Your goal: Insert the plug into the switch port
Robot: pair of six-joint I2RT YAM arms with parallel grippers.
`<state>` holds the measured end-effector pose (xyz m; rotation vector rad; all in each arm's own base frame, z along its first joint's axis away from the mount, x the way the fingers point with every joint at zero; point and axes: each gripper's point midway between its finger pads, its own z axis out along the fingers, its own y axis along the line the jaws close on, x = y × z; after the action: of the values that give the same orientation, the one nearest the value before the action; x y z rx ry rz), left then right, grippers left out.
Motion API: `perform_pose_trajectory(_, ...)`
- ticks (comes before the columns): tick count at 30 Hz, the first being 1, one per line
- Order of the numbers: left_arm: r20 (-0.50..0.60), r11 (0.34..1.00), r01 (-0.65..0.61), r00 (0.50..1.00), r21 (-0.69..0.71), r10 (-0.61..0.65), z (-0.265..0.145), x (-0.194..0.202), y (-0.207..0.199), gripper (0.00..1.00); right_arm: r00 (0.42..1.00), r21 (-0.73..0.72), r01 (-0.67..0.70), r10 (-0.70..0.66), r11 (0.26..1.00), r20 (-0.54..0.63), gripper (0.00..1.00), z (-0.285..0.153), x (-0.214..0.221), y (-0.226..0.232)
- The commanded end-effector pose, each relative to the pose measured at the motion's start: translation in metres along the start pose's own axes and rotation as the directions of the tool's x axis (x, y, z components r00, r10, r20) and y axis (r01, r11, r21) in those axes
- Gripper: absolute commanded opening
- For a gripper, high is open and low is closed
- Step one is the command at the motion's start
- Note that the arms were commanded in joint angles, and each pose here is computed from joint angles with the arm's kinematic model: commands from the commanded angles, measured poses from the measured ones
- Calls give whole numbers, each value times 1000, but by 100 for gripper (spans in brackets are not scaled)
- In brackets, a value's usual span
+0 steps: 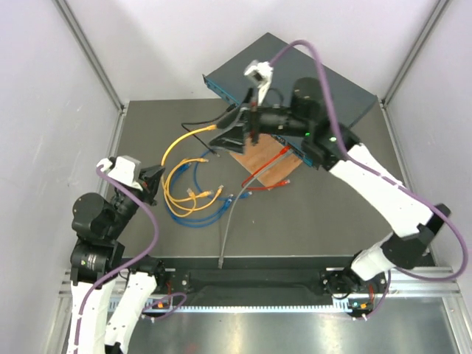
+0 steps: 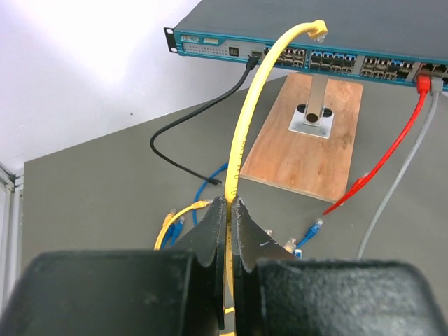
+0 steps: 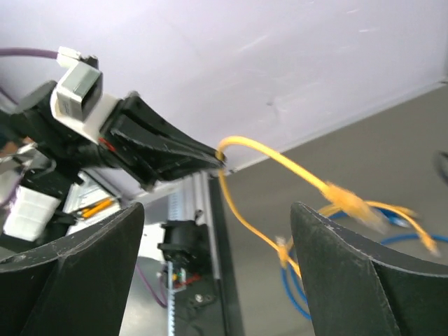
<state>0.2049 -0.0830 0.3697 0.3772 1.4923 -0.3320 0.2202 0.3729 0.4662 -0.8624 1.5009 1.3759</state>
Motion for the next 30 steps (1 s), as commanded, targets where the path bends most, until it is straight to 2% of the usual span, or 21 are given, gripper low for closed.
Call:
perform_pose_trajectory(1, 59, 998, -62, 996, -13, 63, -3, -9, 3, 0, 996, -103, -23, 33, 994, 88, 83, 29, -22, 31)
perform_pose_trajectory(5, 73, 995, -98, 992, -12, 98, -4, -10, 3, 0, 989, -148, -122, 132, 981, 61, 82, 58, -7, 32)
perform_pose_trajectory(11, 99, 993, -113, 988, -19, 115, -3, -11, 4, 0, 960, -145, -271, 279, 952, 33, 79, 76, 10, 23)
perform_pose_trajectory(15, 94, 991, -120, 988, -56, 125, -1, -8, 11, 0, 953, -131, -297, 302, 946, 18, 79, 76, 17, 20)
perform_pose_trajectory(23, 109, 993, -119, 987, -24, 121, 1, -5, 6, 0, 939, -84, -343, 344, 936, -8, 77, 89, 39, 3)
perform_pose_trajectory(30, 102, 989, -147, 984, 26, 144, 2, 5, -2, 0, 940, -125, -337, 342, 933, 17, 74, 109, 27, 4)
